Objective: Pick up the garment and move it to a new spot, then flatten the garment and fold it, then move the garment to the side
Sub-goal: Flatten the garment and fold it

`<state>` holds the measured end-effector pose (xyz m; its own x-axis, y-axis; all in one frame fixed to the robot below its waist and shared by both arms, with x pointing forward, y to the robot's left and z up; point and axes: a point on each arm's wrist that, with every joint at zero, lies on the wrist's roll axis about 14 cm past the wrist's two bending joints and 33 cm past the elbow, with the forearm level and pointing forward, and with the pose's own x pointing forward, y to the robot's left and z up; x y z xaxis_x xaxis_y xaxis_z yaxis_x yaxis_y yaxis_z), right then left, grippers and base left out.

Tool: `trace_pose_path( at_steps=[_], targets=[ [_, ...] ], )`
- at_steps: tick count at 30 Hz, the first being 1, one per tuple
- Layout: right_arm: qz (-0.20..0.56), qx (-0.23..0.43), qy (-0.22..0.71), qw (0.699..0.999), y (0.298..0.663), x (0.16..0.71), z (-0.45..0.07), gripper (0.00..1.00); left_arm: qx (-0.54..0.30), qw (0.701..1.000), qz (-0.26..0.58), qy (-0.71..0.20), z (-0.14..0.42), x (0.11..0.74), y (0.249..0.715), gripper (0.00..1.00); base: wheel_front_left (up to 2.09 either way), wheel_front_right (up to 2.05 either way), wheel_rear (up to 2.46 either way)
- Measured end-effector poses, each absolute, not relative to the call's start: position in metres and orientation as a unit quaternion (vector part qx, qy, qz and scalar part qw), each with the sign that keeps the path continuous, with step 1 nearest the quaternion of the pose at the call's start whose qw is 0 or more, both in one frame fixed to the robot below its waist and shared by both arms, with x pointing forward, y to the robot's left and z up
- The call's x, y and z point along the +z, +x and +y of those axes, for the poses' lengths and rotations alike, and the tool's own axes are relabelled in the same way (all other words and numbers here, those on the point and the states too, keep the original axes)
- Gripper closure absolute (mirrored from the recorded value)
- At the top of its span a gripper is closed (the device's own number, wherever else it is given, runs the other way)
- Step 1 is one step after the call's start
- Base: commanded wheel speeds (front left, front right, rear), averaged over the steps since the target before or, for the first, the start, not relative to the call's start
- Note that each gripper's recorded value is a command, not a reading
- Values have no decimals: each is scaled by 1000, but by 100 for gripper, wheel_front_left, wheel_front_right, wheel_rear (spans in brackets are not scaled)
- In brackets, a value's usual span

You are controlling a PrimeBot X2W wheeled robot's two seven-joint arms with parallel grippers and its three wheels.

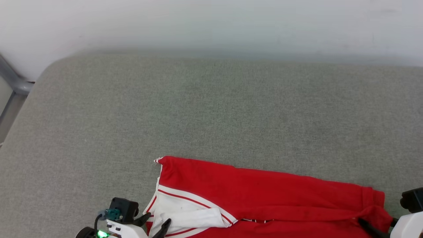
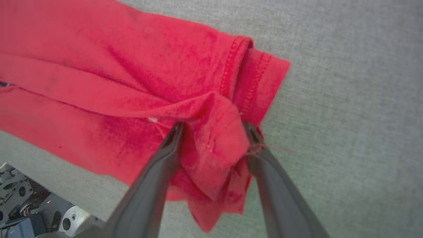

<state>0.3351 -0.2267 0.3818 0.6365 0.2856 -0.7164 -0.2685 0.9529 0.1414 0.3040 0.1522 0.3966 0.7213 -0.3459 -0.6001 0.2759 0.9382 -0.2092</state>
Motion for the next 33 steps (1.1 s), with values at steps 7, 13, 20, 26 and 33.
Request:
trace_pose_path(
  at_steps=[7, 13, 20, 26, 33],
  targets=[
    [367, 152, 43, 916, 340, 413, -225, 0, -143, 953, 259, -67, 156, 425, 317, 0, 0, 0, 0],
    [332, 140, 78, 930, 354, 448, -231, 0, -110, 979, 159, -68, 167, 467, 338, 0, 0, 0, 0],
    [363, 90, 134, 918, 357, 440, -241, 0, -75, 995, 37, -54, 180, 512, 353, 0, 0, 0, 0],
    [409, 45, 145, 900, 353, 415, -245, 0, -30, 999, 13, -33, 203, 515, 357, 0, 0, 0, 0],
    [456, 4, 162, 875, 342, 386, -243, 0, 4, 999, 27, -18, 223, 497, 348, 0, 0, 0, 0]
  ],
)
